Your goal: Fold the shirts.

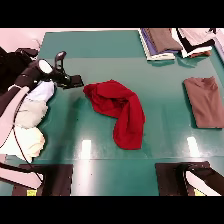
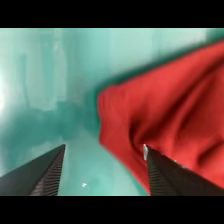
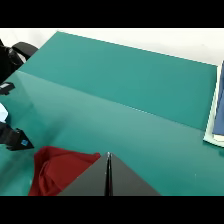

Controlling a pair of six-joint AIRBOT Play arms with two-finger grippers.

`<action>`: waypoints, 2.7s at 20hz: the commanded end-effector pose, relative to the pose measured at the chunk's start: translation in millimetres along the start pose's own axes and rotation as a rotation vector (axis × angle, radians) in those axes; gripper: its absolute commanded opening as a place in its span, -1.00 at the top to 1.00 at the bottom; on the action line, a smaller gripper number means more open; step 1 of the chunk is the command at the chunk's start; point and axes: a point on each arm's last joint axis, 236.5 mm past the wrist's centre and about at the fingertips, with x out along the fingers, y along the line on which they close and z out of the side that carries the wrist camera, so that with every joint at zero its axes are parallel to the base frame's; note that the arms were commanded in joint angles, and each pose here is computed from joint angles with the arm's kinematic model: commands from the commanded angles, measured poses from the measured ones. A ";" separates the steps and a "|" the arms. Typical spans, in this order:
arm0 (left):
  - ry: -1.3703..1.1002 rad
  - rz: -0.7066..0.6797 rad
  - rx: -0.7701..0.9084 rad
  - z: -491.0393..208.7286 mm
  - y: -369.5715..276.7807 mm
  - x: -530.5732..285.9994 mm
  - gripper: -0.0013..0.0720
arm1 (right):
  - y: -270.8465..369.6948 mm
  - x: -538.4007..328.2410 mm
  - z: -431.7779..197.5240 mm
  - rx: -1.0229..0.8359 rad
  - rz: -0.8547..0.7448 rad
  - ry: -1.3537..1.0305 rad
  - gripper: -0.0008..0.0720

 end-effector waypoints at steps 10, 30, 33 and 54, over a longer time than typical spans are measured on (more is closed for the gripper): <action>-0.050 -0.135 -0.089 12.7 -19.1 40.5 0.88 | -17.6 48.1 -71.0 0.086 0.032 0.308 0.93; 0.007 -0.155 0.132 46.5 -47.7 -25.6 0.88 | 48.1 127.7 -482.2 0.564 0.220 1.090 -0.08; 0.045 -0.159 0.120 37.8 -48.5 -27.3 0.89 | 52.6 146.9 -463.8 0.505 0.237 1.033 0.93; -0.994 -0.081 0.586 12.1 -186.5 -543.5 0.89 | -44.2 -91.6 -44.5 0.061 -0.267 0.145 0.94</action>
